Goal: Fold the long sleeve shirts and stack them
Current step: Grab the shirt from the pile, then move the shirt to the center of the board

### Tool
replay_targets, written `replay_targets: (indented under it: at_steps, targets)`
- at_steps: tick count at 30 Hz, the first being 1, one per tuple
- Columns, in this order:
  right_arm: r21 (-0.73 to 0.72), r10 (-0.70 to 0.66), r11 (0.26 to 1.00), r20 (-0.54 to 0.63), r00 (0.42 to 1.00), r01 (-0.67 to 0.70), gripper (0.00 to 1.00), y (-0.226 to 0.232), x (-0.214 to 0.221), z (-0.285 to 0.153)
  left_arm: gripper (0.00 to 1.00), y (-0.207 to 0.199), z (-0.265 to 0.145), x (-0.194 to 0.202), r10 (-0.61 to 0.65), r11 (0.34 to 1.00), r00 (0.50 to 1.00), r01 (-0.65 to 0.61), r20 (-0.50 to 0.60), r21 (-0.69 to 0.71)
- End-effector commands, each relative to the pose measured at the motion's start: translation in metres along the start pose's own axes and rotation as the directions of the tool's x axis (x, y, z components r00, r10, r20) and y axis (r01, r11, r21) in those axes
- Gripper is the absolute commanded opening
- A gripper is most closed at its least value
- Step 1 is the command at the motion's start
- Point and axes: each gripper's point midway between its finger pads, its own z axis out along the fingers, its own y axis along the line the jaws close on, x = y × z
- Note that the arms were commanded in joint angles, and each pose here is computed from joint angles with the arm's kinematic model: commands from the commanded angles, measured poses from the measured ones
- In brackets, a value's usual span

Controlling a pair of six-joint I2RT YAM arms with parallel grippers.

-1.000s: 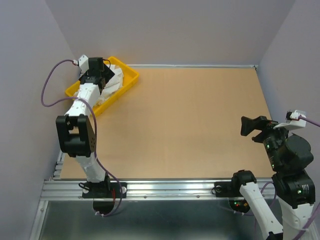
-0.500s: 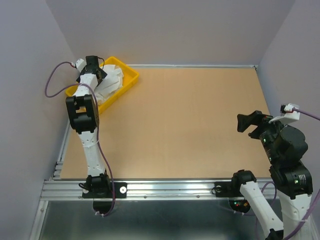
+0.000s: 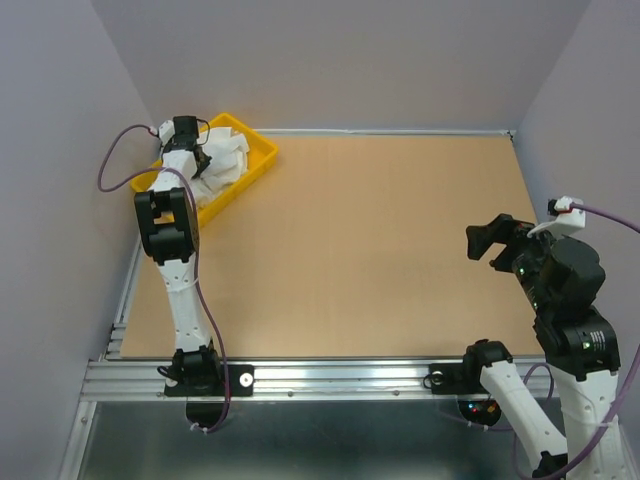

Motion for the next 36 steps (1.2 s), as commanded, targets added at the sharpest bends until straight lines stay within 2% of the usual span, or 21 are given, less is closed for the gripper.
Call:
replay_targets:
  at_steps: [1,4,6,8,11,13,15,18,20,22,23,24,26,27,28,30,31,32,33,34,36]
  targets:
    - [-0.06,-0.026,0.998,0.014,1.0,0.027,1.0,0.01,-0.005,-0.002,0.0,-0.057,-0.09,-0.093,-0.029,0.974,0.98,-0.017,0.198,0.227]
    - [-0.078,-0.036,0.996,0.022,0.999,0.037,1.0,0.012,-0.006,-0.006,0.0,-0.094,-0.164,-0.139,-0.081,0.912,0.948,-0.053,0.307,0.406]
    - [-0.092,-0.048,0.994,0.036,0.998,0.051,1.0,0.014,-0.008,-0.01,0.0,-0.126,-0.231,-0.161,-0.09,0.838,0.916,-0.141,0.39,0.526]
    - [-0.103,-0.058,0.993,0.05,0.997,0.063,1.0,0.015,-0.01,-0.014,0.0,-0.148,-0.277,-0.167,-0.086,0.786,0.891,-0.214,0.445,0.581]
    - [-0.128,-0.072,0.988,0.079,0.994,0.082,1.0,0.019,-0.017,-0.022,0.0,-0.195,-0.389,-0.156,-0.101,0.628,0.846,-0.354,0.524,0.693]
    - [-0.136,-0.074,0.987,0.1,0.992,0.087,1.0,0.02,-0.019,-0.029,0.0,-0.207,-0.438,-0.155,-0.132,0.557,0.823,-0.4,0.553,0.728]
    - [-0.141,-0.074,0.986,0.116,0.99,0.09,1.0,0.02,-0.021,-0.033,0.0,-0.221,-0.488,-0.134,-0.141,0.456,0.815,-0.451,0.563,0.767]
    - [-0.194,-0.076,0.976,0.134,0.988,0.102,1.0,0.028,-0.022,-0.044,0.0,-0.235,-0.535,-0.095,-0.123,0.335,0.824,-0.49,0.553,0.805]
    - [-0.221,-0.074,0.97,0.148,0.986,0.106,1.0,0.032,-0.023,-0.05,0.0,-0.238,-0.548,-0.068,-0.084,0.287,0.83,-0.51,0.552,0.811]
    - [-0.244,-0.077,0.963,0.161,0.984,0.115,1.0,0.035,-0.024,-0.057,0.09,-0.246,-0.563,-0.026,-0.028,0.208,0.832,-0.537,0.554,0.817]
    - [-0.25,-0.078,0.961,0.164,0.983,0.118,1.0,0.036,-0.024,-0.058,0.23,-0.243,-0.57,-0.013,-0.01,0.183,0.836,-0.538,0.548,0.823]
    - [-0.258,-0.079,0.958,0.167,0.983,0.121,1.0,0.037,-0.024,-0.06,0.56,-0.243,-0.552,0.013,0.046,0.181,0.848,-0.527,0.528,0.83]
    - [-0.287,-0.084,0.949,0.169,0.982,0.131,1.0,0.041,-0.022,-0.065,0.94,-0.231,-0.531,0.054,0.123,0.189,0.884,-0.468,0.452,0.864]
    - [-0.298,-0.085,0.945,0.17,0.982,0.133,1.0,0.043,-0.021,-0.067,0.94,-0.226,-0.542,0.047,0.101,0.183,0.883,-0.469,0.458,0.864]
    - [-0.306,-0.085,0.943,0.166,0.982,0.134,1.0,0.044,-0.02,-0.068,0.99,-0.217,-0.515,0.074,0.147,0.218,0.909,-0.415,0.391,0.883]
    - [-0.332,-0.09,0.933,0.164,0.982,0.141,1.0,0.048,-0.018,-0.072,0.99,-0.192,-0.512,0.076,0.115,0.262,0.928,-0.372,0.354,0.89]
    - [-0.347,-0.095,0.926,0.163,0.982,0.148,1.0,0.05,-0.016,-0.074,0.99,-0.176,-0.483,0.102,0.144,0.322,0.948,-0.317,0.285,0.892]
    - [-0.374,-0.112,0.913,0.157,0.981,0.164,1.0,0.054,-0.013,-0.076,0.99,-0.164,-0.473,0.104,0.132,0.368,0.954,-0.299,0.269,0.88]
    - [-0.391,-0.116,0.905,0.15,0.982,0.166,1.0,0.057,-0.011,-0.077,0.99,-0.149,-0.479,0.101,0.107,0.377,0.962,-0.274,0.252,0.885]
    - [-0.409,-0.119,0.898,0.13,0.984,0.162,1.0,0.06,-0.007,-0.075,0.99,-0.13,-0.453,0.121,0.129,0.452,0.972,-0.232,0.194,0.861]
    - [-0.422,-0.097,0.898,0.096,0.991,0.129,1.0,0.062,-0.002,-0.071,0.99,-0.098,-0.437,0.135,0.13,0.517,0.979,-0.203,0.158,0.832]
